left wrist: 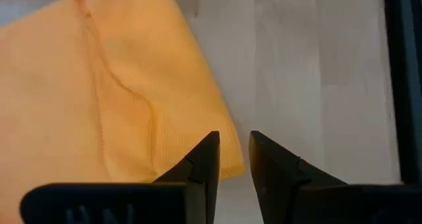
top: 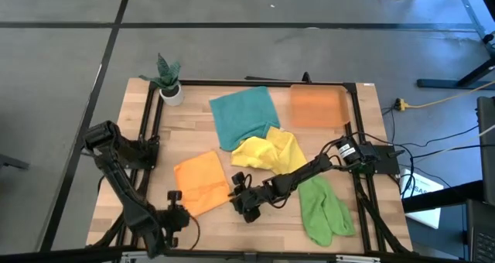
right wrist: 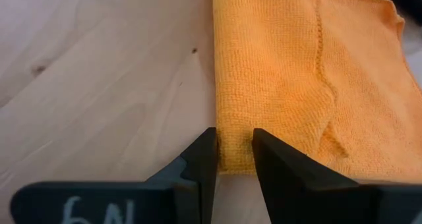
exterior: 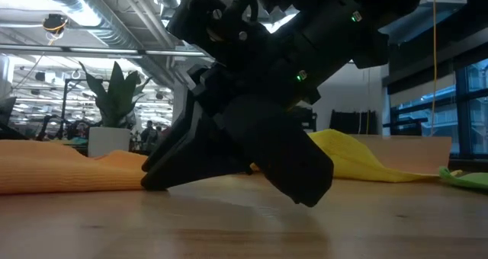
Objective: Roll microfiber towels into tight, uniform cylinder then place into a basket
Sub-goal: Roll the orange microfiber towel
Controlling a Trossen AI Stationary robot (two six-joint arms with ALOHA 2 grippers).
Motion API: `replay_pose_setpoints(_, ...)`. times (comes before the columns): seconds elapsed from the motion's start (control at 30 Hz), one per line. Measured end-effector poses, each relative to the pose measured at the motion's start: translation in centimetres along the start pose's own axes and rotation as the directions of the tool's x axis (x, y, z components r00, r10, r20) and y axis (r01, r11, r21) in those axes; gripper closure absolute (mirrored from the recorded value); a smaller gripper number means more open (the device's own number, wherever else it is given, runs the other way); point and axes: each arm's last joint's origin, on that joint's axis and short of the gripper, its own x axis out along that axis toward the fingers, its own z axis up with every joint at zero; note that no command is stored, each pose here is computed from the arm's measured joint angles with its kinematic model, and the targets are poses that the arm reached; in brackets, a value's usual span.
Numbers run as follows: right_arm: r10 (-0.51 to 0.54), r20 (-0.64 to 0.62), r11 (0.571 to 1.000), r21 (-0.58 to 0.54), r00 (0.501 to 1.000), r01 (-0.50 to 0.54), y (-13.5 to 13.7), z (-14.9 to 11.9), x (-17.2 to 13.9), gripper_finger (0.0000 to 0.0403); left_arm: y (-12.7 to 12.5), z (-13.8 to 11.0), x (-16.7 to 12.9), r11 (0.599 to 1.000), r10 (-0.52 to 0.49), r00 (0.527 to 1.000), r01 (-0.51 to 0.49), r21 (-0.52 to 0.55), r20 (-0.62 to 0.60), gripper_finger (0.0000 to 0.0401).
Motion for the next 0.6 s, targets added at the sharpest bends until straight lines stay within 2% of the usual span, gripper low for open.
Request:
replay_pose_setpoints(0.1, 0.0, 0.0, 1.0, 0.002, 1.0, 0.0, 0.0, 0.0, 0.0, 0.0302, -0.6, -0.7, 0.3, 1.0, 0.018, 1.0, -0.019, 0.023, 0.025, 0.0326)
replay_pose_setpoints(0.33, 0.001, 0.0, 1.0, 0.002, 1.0, -0.001, 0.0, 0.0, 0.0, 0.0302, -1.7, -2.3, 2.5, 0.994, 0.064, 0.998, -0.063, 0.087, -0.01, 0.0326)
replay_pose_setpoints(0.47, 0.001, 0.0, 1.0, 0.002, 1.0, -0.001, 0.0, 0.0, 0.0, 0.0302, -1.8, -2.5, 3.0, 0.987, 0.089, 0.996, -0.088, 0.135, 0.0, 0.0326)
replay_pose_setpoints(0.6, 0.001, 0.0, 1.0, 0.002, 1.0, -0.001, 0.0, 0.0, 0.0, 0.0302, -1.7, -2.4, 3.1, 0.987, 0.092, 0.996, -0.091, 0.135, -0.002, 0.0326)
